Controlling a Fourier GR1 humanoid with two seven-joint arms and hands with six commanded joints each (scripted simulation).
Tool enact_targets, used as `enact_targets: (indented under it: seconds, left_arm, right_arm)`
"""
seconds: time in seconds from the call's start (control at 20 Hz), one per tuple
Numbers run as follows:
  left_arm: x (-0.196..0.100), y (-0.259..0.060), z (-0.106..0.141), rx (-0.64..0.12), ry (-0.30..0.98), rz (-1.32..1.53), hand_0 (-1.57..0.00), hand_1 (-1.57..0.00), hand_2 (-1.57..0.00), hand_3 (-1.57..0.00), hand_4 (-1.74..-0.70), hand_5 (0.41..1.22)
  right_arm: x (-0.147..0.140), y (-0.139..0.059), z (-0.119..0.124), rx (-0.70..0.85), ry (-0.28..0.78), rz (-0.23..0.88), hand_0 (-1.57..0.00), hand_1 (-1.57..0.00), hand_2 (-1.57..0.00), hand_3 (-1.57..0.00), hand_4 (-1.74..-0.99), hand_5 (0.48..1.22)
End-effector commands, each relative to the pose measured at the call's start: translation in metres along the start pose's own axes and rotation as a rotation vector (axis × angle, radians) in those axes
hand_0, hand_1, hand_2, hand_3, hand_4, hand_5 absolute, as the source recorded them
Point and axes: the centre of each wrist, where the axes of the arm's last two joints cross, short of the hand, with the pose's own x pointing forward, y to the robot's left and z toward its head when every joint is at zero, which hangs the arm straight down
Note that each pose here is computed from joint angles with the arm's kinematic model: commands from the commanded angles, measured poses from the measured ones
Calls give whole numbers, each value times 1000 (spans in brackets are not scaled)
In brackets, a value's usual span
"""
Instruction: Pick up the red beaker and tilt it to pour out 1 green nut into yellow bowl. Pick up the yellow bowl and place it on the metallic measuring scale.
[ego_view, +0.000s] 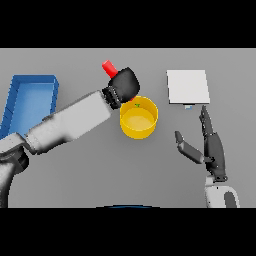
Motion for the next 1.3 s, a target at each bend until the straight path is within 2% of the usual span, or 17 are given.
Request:
enact_targets:
  seconds: [0.0, 0.15, 0.25, 0.35, 0.5, 0.65, 0.75, 0.85, 0.9, 0.95, 1.05, 1.15, 1.25]
  left_arm:
    - [-3, 1, -1, 6, -6, -23, -1571, -1571, -1571, -1558, -1739, 1221]
    - [-4, 10, -6, -19, -8, -111, -1571, -1571, -1571, -1564, -1737, 1221]
    - [-7, 15, -7, -52, -18, -174, -1571, -1571, -1571, -1567, -1736, 1221]
    - [2, 16, -9, -62, -44, -233, -1571, -1571, -1571, -1568, -1735, 1221]
    - [5, 21, -12, -60, -59, -318, -1571, -1571, -1571, -1570, -1735, 1221]
    - [1, 26, -13, -39, -65, -380, -1571, -1571, -1571, -1570, -1734, 1221]
    - [-16, 35, -11, -47, -56, -398, -1571, -1571, -1571, -1571, -1731, 1221]
    - [-42, 52, -6, -13, -22, -384, -1571, -1571, -1571, -1571, -1729, 1221]
    - [-55, 60, -3, 7, 0, -374, -1571, -1571, -1571, -1494, -1727, 1221]
    - [-69, 69, 2, 12, 37, -361, -1571, -1571, -1399, -1509, -1676, 1221]
    - [-104, 87, 12, 53, 109, -314, -1571, -1571, -1461, -1041, -1699, 1221]
    - [-135, 96, 23, 74, 182, -242, -1571, -1571, -1501, -1232, -1705, 1221]
    - [-158, 101, 30, 81, 284, -121, -1571, -1571, -1526, -1354, -1715, 1221]
  right_arm:
    - [1, 1, 1, 2, -2, 9, 1, 1, 1, 1, -1276, 600]
    - [-1, -2, -1, 0, 27, 24, 1, 1, 1, 1, -1260, 586]
    - [-1, 5, 3, -3, 11, 40, 1, 1, 1, 1, -1236, 582]
    - [-1, 7, 0, -2, 10, 39, 1, 1, 1, 1, -1216, 585]
    - [-1, 1, 2, 1, -7, 48, 1, 1, 1, 1, -1206, 591]
    - [1, 5, -2, -1, -6, 58, 1, 1, 1, 1, -1210, 594]
    - [1, 4, 0, -6, -7, 70, 1, 1, 1, 1, -1206, 592]
    - [1, 3, -2, -4, -11, 62, 1, 1, 1, 1, -1209, 592]
    - [-2, 3, -3, -5, -8, 65, 1, 1, 1, 1, -1203, 592]
    - [-2, 4, -4, -10, -11, 68, 1, 1, 1, 1, -1201, 592]
    - [0, 5, -4, -2, -22, 47, 1, 1, 1, 1, -1186, 596]
    - [1, 5, -4, 3, -30, 33, 1, 1, 1, 1, -1181, 593]
    - [0, 5, -6, 8, -20, -4, 1, 1, 1, 1, -1183, 595]
